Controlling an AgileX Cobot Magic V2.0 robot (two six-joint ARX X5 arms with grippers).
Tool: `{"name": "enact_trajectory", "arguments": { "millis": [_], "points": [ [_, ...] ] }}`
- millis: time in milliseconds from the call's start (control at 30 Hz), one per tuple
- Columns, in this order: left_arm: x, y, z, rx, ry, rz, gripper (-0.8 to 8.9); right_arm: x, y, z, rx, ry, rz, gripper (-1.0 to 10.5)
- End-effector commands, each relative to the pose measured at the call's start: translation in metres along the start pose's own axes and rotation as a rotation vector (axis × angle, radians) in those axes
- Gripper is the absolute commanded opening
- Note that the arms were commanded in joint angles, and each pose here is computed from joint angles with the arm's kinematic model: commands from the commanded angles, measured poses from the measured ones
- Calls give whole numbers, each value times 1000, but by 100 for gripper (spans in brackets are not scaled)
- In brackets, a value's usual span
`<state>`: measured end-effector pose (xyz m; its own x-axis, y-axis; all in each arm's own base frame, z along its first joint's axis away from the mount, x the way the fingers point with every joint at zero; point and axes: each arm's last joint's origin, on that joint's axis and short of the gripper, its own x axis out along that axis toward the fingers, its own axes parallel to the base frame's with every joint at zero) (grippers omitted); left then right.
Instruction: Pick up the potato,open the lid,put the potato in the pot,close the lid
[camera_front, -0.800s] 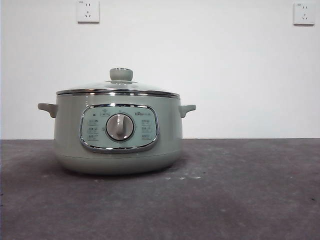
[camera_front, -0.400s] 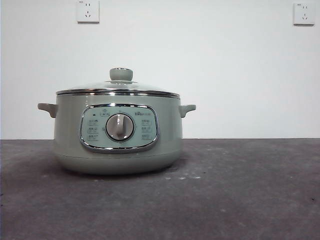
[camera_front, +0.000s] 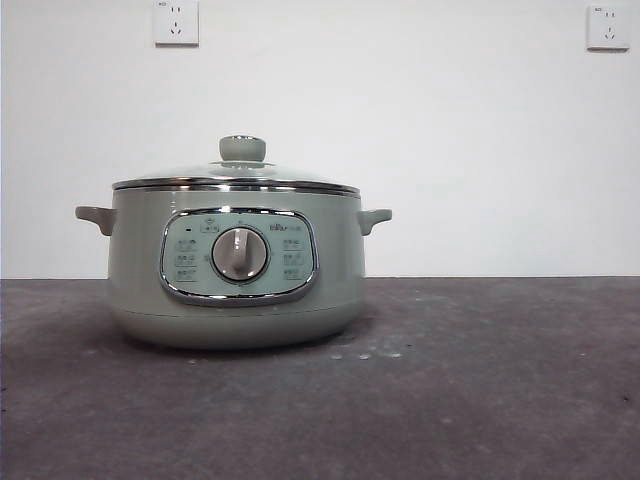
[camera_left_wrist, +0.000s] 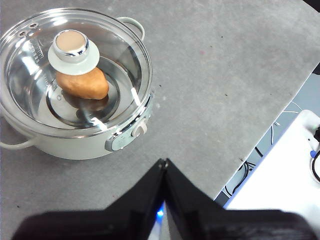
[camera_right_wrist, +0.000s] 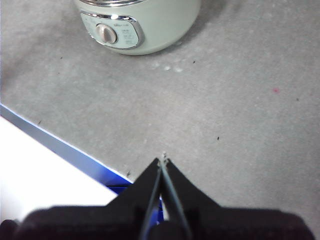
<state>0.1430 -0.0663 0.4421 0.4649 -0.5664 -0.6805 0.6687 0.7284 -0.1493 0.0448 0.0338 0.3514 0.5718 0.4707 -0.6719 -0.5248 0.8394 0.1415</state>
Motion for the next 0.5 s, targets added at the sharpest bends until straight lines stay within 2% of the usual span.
{"name": "enact_trajectory", "arguments": {
  "millis": [33,300,500],
  "points": [
    [0,0,0,-5,-1,-3,-4,2,-1,-1,7,2,-18,2],
    [0,0,1,-7,-13,0,-4,2,-1,-1,7,0,-33,2],
    [-6,7,11,47,-150,63,-4,2,-1,-1,7,0,-33,2]
  ]
}}
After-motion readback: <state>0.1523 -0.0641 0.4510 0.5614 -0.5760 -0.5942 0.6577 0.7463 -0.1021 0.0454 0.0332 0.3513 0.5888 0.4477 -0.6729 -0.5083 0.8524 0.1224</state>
